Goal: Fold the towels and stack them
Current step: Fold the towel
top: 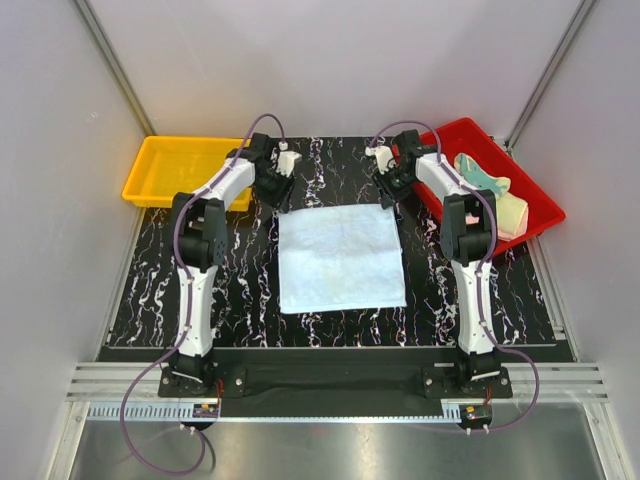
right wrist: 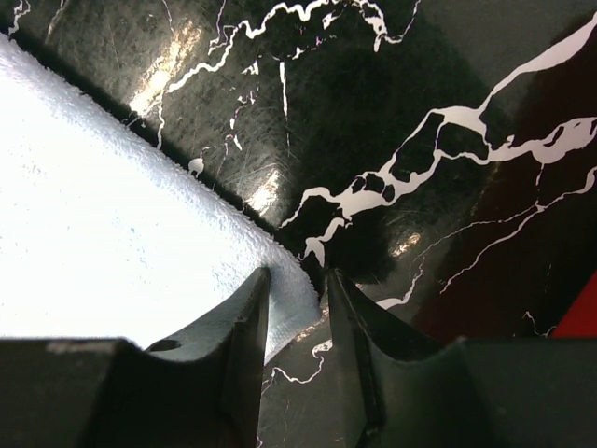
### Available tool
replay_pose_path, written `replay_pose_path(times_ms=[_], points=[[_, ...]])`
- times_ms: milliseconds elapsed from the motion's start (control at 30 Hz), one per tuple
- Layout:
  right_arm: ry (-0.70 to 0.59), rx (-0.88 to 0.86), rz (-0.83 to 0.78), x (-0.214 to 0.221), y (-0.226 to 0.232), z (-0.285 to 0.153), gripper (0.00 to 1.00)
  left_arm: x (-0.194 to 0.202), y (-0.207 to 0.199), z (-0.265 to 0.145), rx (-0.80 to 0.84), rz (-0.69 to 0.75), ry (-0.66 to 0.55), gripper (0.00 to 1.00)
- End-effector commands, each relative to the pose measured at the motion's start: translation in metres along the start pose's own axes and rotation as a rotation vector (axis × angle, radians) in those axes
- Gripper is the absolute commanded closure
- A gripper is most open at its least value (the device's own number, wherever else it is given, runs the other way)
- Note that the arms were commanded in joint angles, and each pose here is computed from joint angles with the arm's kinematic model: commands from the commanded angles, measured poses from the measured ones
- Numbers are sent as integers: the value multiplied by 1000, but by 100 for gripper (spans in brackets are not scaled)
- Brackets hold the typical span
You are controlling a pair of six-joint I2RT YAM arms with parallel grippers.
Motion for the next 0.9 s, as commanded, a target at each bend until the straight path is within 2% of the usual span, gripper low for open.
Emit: replay_pose_path(times_ms=[0,300,433,567,700,800,867], points=[[8,-38,-10,1,-6,0,62,-13,2,-9,61,27,-59,48],[6,-68,0,3,-8,4,69,-2,1,-1,81,22,-12,52],[8,-71,2,3,-8,5,70,-3,6,-5,39,16,0,52],[12,-63,4,3,-9,4,72,-13,12,-22,-31,1,-38,53],[2,-67,4,0,-7,0,73,-38,14,-60,-137,-17,-167,53],[-8,-68,9,-2,-7,-2,73,-47,-1,-79,-78,-29,-241,56],[-16,-66,9,-5,-7,-4,73,-47,-14,-80,-27,-24,-248,58]])
Point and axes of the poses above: each gripper's point midway between its finger pads, its own z axis out along the fingers, its own y axis along the line the jaws close on, x = y × z, the point moved 6 cm from there along -z, back along the fingers, and after that the axes turned 8 degrees about z, right-handed, at the moved point
